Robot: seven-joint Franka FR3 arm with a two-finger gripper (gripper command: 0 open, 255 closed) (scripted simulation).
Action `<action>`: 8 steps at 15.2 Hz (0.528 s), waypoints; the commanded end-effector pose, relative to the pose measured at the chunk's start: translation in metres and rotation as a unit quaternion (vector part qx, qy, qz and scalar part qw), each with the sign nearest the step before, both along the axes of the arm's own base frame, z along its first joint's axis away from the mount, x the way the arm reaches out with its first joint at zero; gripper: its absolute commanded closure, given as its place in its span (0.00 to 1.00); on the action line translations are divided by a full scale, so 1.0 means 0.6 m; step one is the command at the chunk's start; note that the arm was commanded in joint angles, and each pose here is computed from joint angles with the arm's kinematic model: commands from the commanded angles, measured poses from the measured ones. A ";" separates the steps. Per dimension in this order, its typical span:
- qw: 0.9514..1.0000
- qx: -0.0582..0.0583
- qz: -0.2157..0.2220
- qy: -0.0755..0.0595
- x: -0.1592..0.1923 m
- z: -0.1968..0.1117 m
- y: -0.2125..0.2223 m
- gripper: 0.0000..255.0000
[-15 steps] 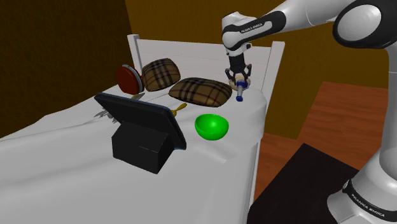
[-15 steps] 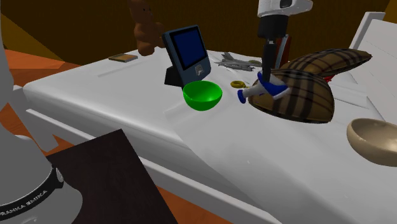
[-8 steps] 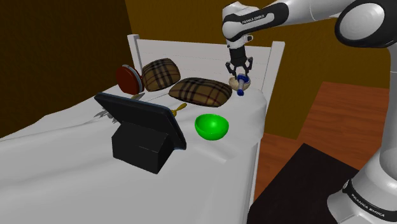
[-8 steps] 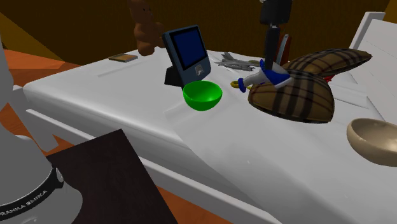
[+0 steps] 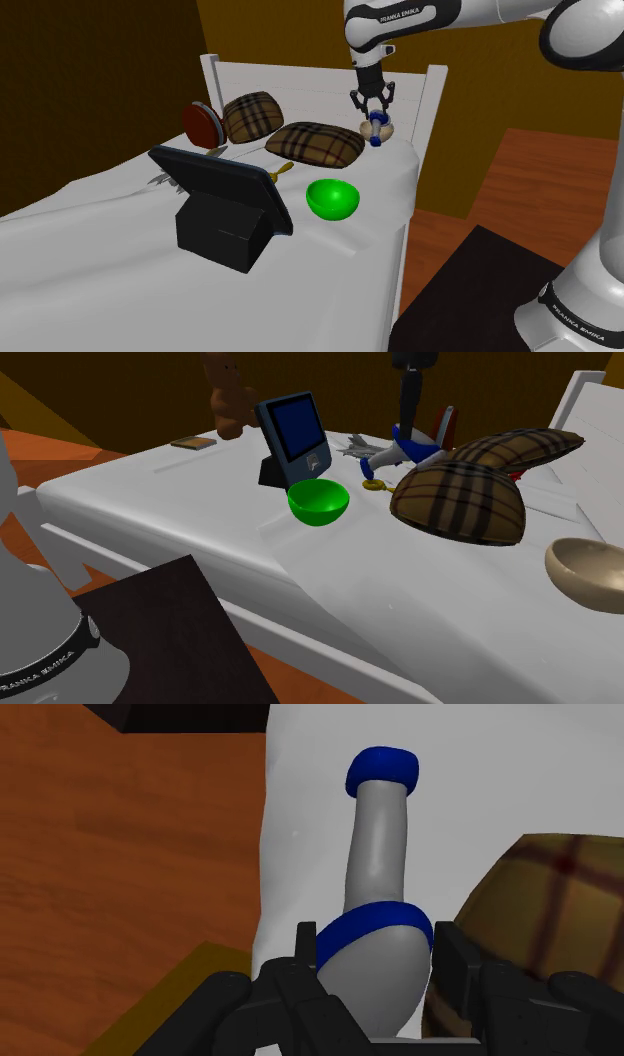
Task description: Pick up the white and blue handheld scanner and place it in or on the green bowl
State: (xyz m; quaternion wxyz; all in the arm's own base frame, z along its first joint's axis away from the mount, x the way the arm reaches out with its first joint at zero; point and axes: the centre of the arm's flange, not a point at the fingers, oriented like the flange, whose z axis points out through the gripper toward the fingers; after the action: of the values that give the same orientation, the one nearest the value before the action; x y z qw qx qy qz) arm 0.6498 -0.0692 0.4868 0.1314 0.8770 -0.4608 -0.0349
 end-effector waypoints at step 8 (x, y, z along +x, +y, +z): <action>1.000 0.000 0.000 0.000 -0.028 0.027 0.197 1.00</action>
State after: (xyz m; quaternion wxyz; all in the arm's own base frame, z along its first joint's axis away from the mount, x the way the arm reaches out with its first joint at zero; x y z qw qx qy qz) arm 0.6355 0.0350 0.5026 0.1314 0.8772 -0.4604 -0.0350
